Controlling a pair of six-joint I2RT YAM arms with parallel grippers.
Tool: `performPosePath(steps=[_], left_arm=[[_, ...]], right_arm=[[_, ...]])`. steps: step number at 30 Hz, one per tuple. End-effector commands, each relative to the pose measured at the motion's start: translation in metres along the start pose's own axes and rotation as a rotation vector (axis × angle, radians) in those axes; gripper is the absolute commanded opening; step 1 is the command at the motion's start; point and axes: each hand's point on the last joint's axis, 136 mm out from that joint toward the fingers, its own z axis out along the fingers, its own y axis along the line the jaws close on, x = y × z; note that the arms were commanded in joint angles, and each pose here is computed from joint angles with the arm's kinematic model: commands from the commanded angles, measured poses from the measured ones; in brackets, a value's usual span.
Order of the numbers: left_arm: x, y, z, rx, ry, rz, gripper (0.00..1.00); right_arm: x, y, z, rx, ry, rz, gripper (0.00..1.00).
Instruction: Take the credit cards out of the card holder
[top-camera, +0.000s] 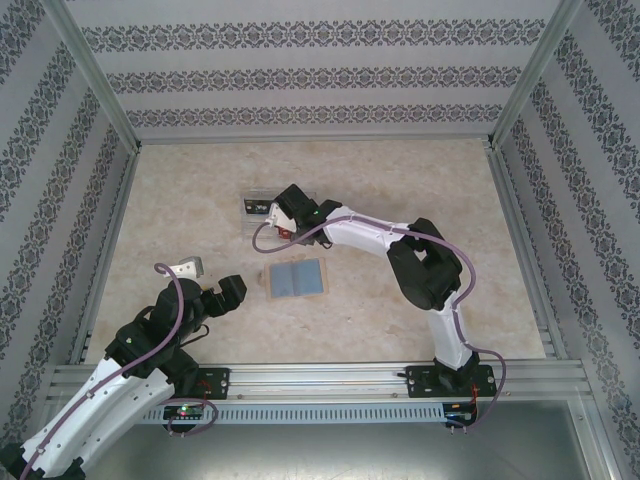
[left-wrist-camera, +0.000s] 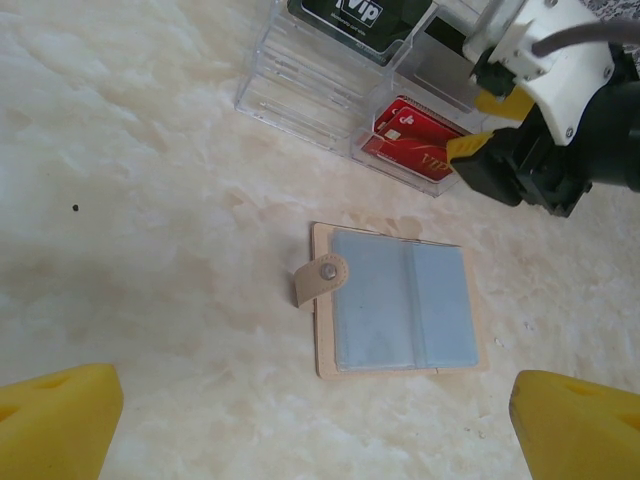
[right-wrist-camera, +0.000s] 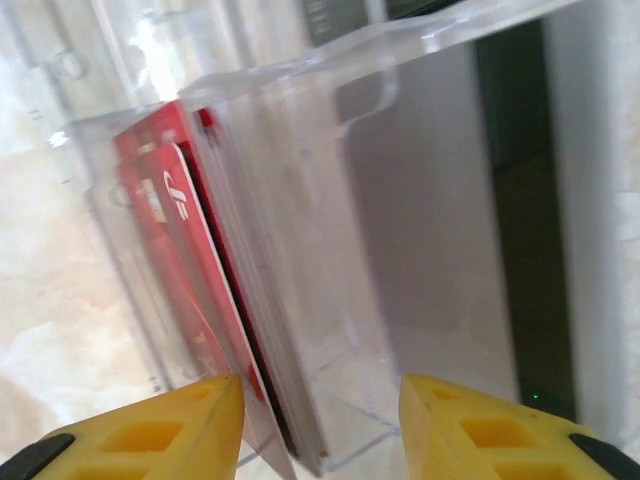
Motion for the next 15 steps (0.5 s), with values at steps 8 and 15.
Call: performPosePath(steps=[8,15], left_arm=[[0.000,0.000,0.002,0.004,-0.003,0.010,1.00],[0.002,-0.002,0.003,0.009,0.007,0.012,1.00]], right_arm=[[-0.004,-0.022,-0.012,0.056,-0.036,0.113,0.45],[-0.005,-0.021,-0.047,0.025,-0.127,0.244,0.48]])
